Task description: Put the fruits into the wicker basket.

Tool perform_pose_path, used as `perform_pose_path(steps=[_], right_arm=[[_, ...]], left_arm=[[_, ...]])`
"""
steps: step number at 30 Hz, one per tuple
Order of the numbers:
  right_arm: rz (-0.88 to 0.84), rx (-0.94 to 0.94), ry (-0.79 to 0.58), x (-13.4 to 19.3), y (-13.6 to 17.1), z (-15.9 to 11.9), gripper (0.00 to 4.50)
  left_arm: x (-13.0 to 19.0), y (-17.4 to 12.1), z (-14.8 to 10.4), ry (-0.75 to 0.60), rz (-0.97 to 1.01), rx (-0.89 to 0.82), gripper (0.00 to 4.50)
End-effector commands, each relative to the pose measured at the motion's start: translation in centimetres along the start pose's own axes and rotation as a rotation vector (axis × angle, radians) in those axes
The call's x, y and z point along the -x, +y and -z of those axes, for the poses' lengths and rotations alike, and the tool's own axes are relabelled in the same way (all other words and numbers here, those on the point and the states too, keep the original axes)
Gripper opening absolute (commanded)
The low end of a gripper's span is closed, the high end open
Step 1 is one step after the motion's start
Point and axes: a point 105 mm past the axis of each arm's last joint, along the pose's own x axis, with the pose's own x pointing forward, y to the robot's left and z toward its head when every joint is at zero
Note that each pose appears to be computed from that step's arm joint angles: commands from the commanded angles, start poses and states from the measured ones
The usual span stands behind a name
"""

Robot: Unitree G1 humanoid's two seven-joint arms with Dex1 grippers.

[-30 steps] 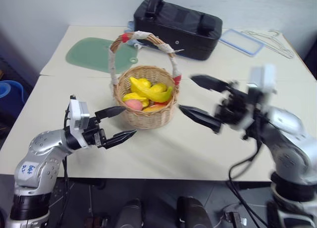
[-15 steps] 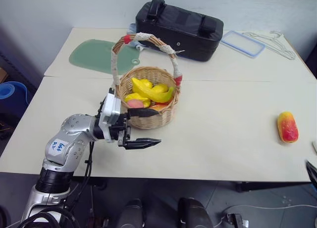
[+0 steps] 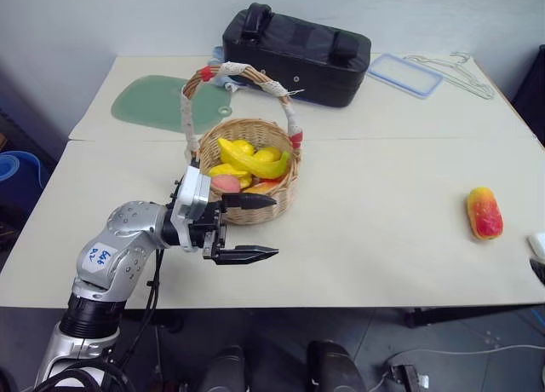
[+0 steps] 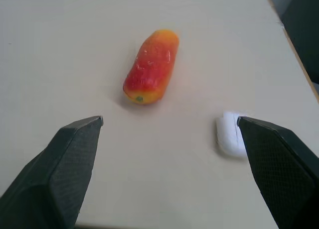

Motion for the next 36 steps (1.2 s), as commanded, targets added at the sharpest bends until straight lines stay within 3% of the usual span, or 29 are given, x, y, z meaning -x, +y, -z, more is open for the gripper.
perform_pose_path(steps=[1,4,11,17,20,22,26,30,33,36], right_arm=[[-0.022,-0.184,0.114,-2.2,-1.0,0.4,4.46],[-0.018,-0.17,0.228,-4.7,-1.7,0.6,4.46],[0.084,-0.139,0.297,-9.4,-3.0,0.4,4.46],[-0.038,-0.277,0.39,-11.1,-1.0,1.9,4.46],[-0.09,-0.335,0.398,-11.3,-0.4,1.9,3.86],[-0.093,-0.306,0.375,-11.6,-0.6,1.4,3.2],[-0.259,-0.256,0.222,-11.7,0.7,-1.8,2.08],[-0.514,-0.137,0.135,-10.6,4.6,-4.9,1.99],[-0.887,-0.042,0.13,-7.7,11.8,-7.4,1.99],[-1.197,0.071,0.08,-4.6,19.5,-10.1,1.99]], left_arm=[[0.0,-0.5,-0.6,-0.006,-0.013,-0.046,4.5],[0.1,-0.8,-0.4,0.002,-0.028,-0.044,4.5],[0.6,-0.9,-0.4,0.009,-0.076,-0.047,4.5],[0.9,-0.9,-0.4,0.017,-0.111,-0.055,4.5],[1.2,-0.7,-0.5,0.024,-0.124,-0.061,4.5],[1.5,-0.5,-0.6,0.03,-0.138,-0.067,4.5],[2.5,-0.1,-0.7,0.029,-0.195,-0.065,4.5],[5.0,0.2,-0.2,0.04,-0.322,-0.07,4.5],[7.8,0.3,-0.3,-0.003,-0.473,-0.069,4.5],[10.6,-0.9,0.8,0.059,-0.57,-0.055,4.5]])
